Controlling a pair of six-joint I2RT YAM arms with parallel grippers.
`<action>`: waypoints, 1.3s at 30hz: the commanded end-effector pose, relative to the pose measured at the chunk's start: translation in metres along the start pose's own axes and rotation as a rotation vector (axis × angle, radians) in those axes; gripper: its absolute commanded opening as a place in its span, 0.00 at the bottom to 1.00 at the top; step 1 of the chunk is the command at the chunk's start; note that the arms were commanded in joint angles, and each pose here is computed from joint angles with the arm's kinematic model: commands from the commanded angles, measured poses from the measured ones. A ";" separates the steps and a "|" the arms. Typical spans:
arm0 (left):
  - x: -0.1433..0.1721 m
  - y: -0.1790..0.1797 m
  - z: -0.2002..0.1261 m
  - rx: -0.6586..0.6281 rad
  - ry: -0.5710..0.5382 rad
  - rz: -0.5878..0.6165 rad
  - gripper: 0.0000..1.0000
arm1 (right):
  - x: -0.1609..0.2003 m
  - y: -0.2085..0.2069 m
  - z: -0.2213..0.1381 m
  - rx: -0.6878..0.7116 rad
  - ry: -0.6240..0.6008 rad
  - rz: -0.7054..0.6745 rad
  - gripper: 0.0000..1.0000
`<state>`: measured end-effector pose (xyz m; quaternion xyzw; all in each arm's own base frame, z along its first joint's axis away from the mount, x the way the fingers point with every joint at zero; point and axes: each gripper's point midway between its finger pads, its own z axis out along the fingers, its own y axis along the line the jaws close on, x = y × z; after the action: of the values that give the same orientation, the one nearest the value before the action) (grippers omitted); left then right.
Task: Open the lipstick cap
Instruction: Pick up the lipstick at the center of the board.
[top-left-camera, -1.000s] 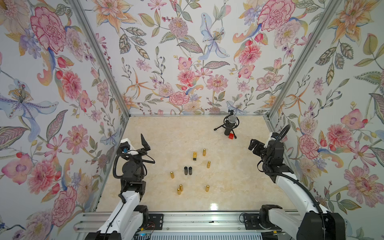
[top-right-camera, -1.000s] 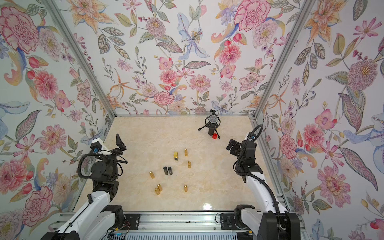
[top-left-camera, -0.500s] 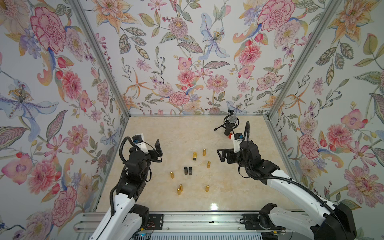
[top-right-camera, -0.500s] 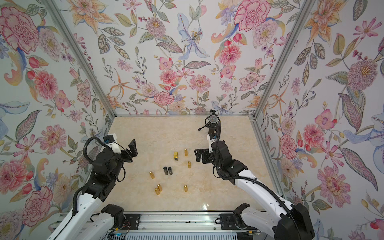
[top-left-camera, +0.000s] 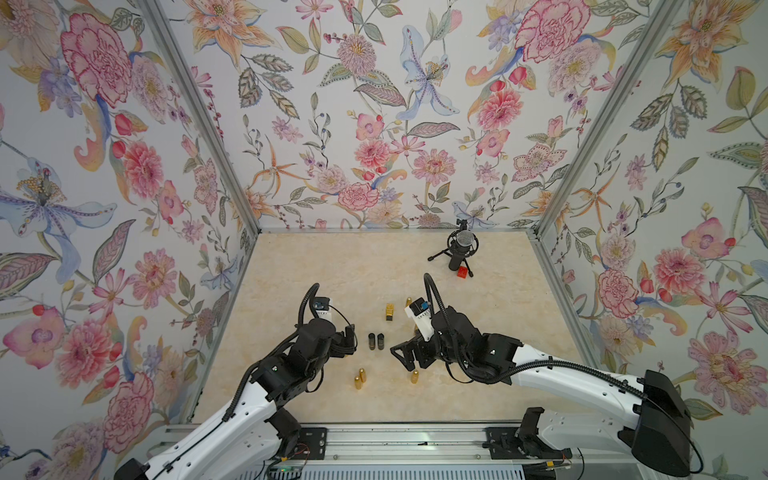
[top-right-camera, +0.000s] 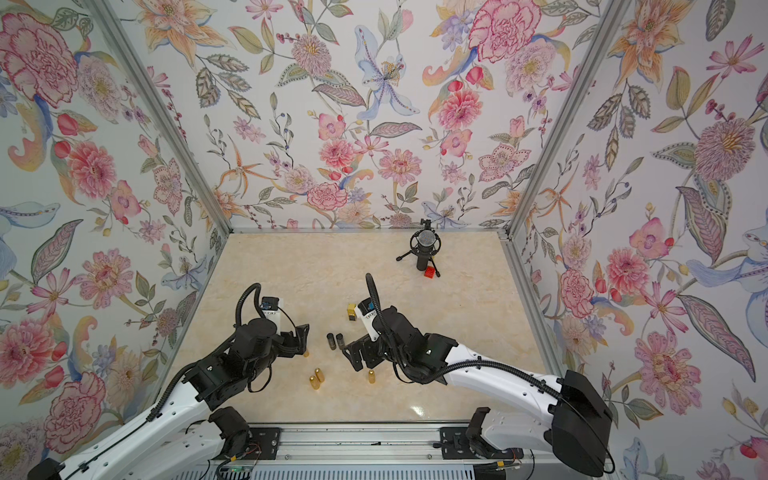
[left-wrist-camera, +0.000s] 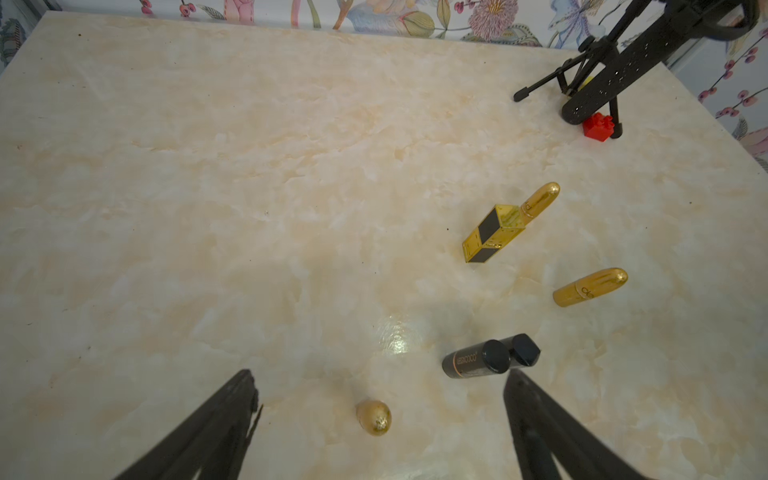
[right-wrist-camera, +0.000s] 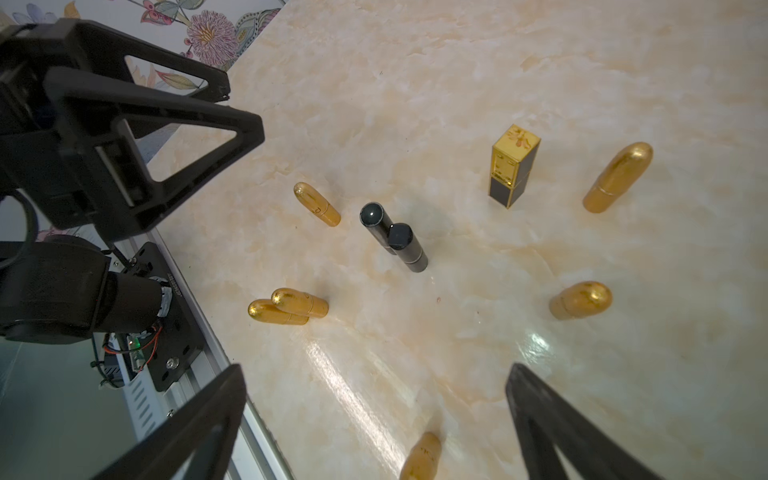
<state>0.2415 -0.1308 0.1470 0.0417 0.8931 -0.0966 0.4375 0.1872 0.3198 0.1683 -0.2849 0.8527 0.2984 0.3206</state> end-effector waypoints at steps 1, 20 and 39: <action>0.029 -0.001 0.014 -0.037 0.046 -0.034 0.90 | -0.012 0.008 0.000 -0.010 -0.028 -0.002 1.00; 0.068 0.002 0.035 -0.050 0.086 -0.068 0.62 | -0.013 -0.002 0.002 0.036 -0.054 0.019 1.00; 0.068 0.003 0.051 -0.106 0.082 -0.040 0.40 | -0.010 -0.010 -0.006 0.057 -0.076 0.028 1.00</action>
<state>0.2352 -0.1375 0.0577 0.0115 0.9193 -0.0600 0.3887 0.1963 0.3177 0.1727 -0.2664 0.8515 0.2874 0.3483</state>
